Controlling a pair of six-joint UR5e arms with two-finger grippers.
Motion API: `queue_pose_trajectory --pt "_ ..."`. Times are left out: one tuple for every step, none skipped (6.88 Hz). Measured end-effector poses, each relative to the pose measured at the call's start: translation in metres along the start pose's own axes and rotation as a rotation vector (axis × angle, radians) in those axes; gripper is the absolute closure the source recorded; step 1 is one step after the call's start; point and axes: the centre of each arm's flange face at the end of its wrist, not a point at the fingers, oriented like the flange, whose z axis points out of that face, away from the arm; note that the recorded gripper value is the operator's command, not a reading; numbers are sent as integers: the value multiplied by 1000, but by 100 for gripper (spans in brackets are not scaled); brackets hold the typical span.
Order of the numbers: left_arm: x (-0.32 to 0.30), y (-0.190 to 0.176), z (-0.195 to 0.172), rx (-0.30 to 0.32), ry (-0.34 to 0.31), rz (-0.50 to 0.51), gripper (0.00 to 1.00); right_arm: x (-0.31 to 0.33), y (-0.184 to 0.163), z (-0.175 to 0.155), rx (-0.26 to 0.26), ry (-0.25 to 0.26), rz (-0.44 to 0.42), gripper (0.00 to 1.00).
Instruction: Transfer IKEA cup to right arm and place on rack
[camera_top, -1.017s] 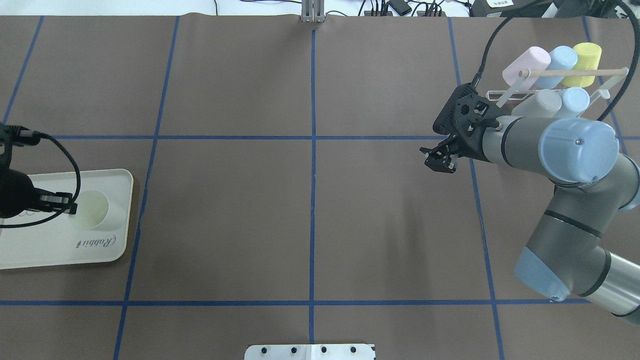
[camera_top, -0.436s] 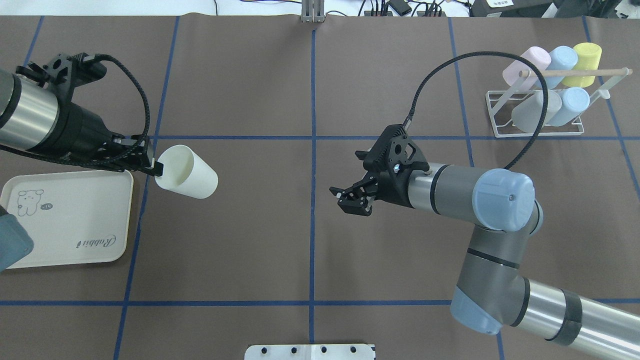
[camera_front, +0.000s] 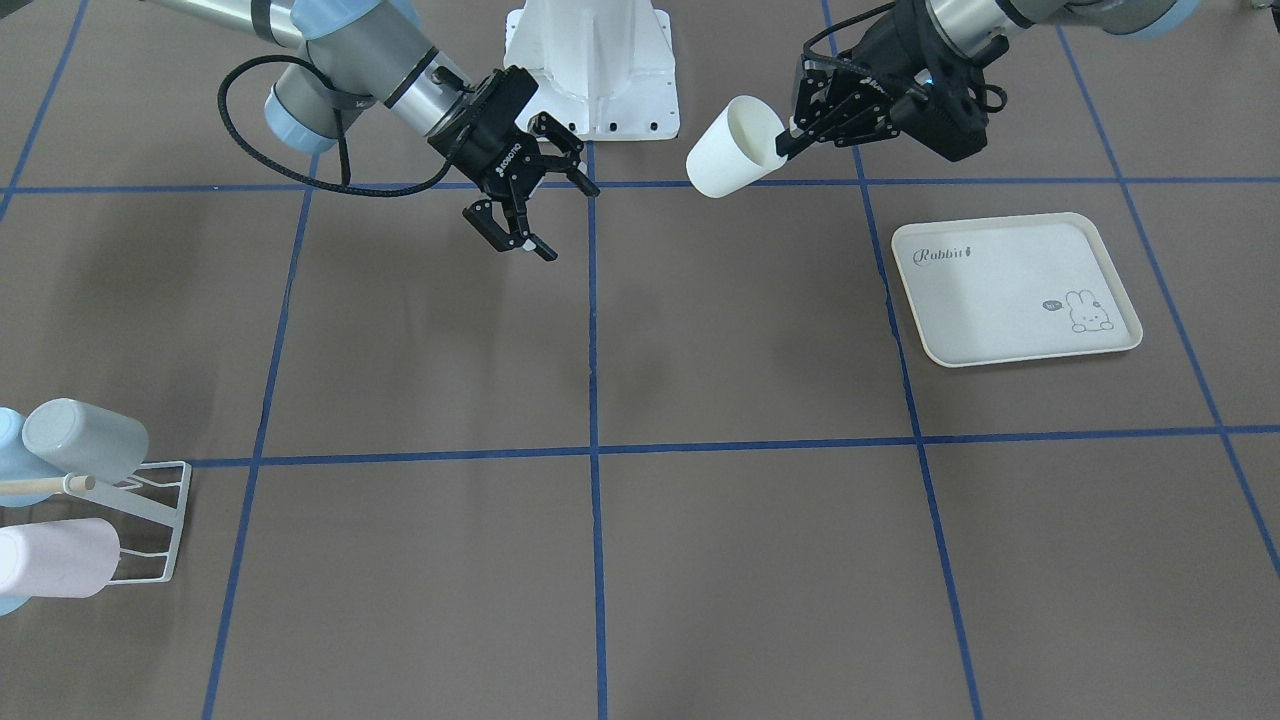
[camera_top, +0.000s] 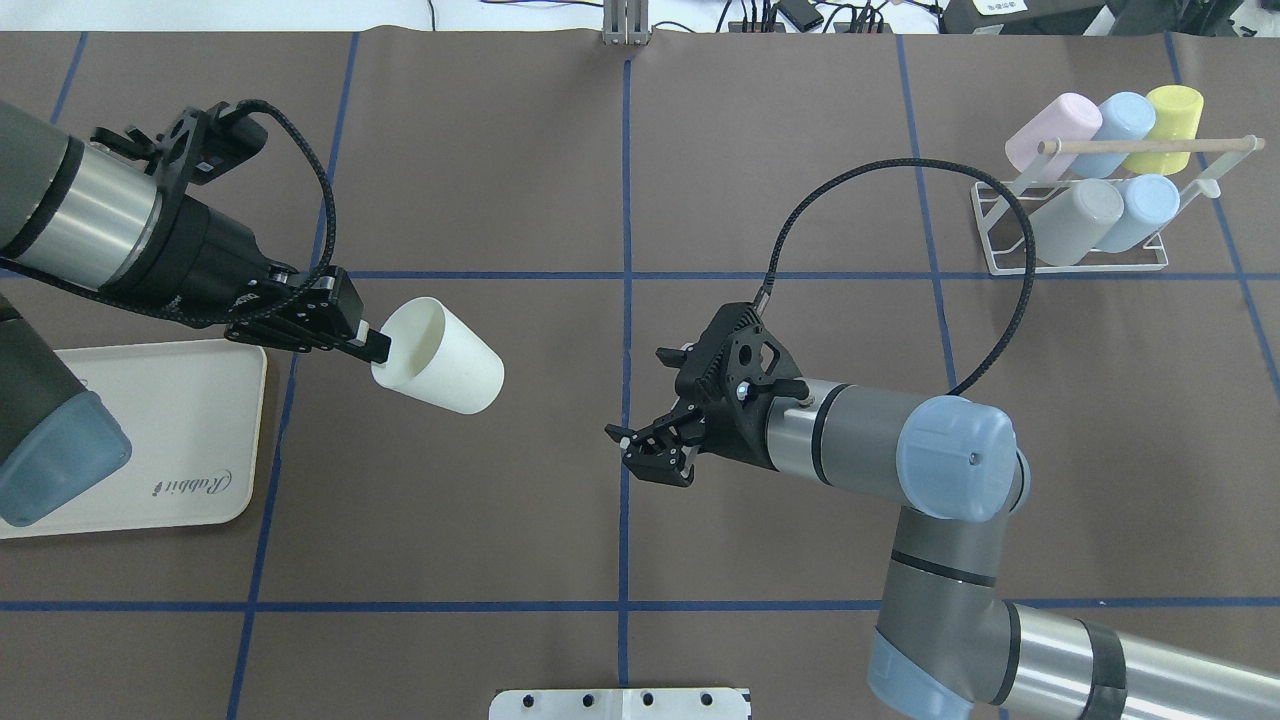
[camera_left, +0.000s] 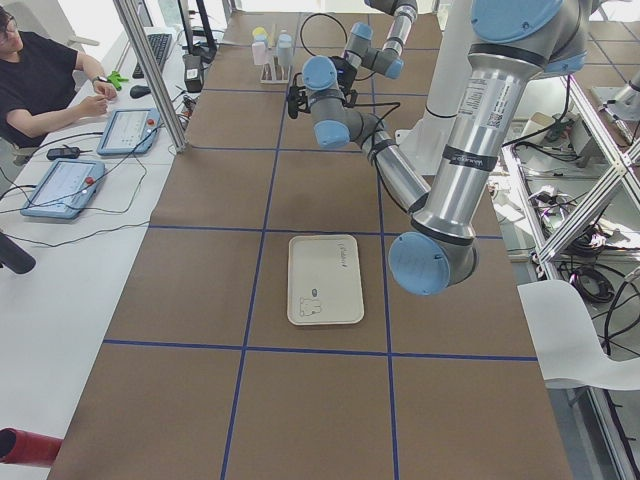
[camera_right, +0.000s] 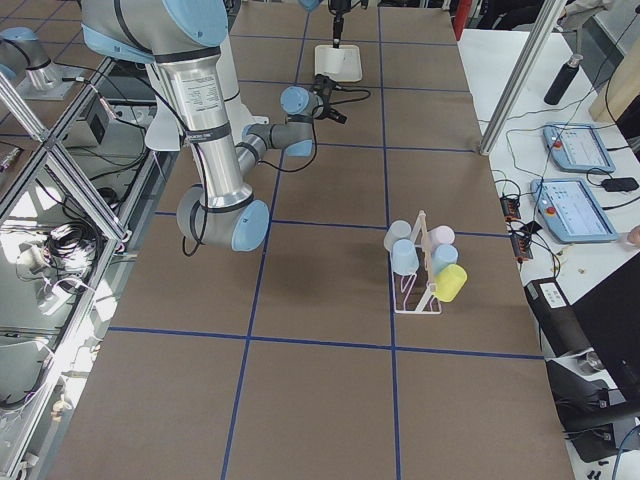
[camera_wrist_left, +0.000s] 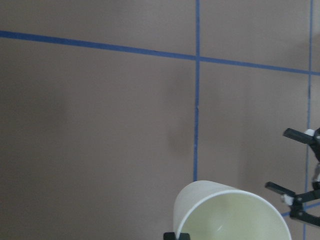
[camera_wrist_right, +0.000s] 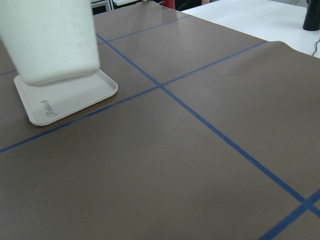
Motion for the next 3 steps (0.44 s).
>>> queue_pose_trajectory --pt "-5 -2 4 -16 49 0 100 -8 6 0 53 -41 -19 1" --pt "-9 -6 8 -22 86 -14 100 -14 13 0 101 -76 -45 1" --pt "-13 -11 14 -25 117 -40 100 -19 16 0 135 -100 -62 1"
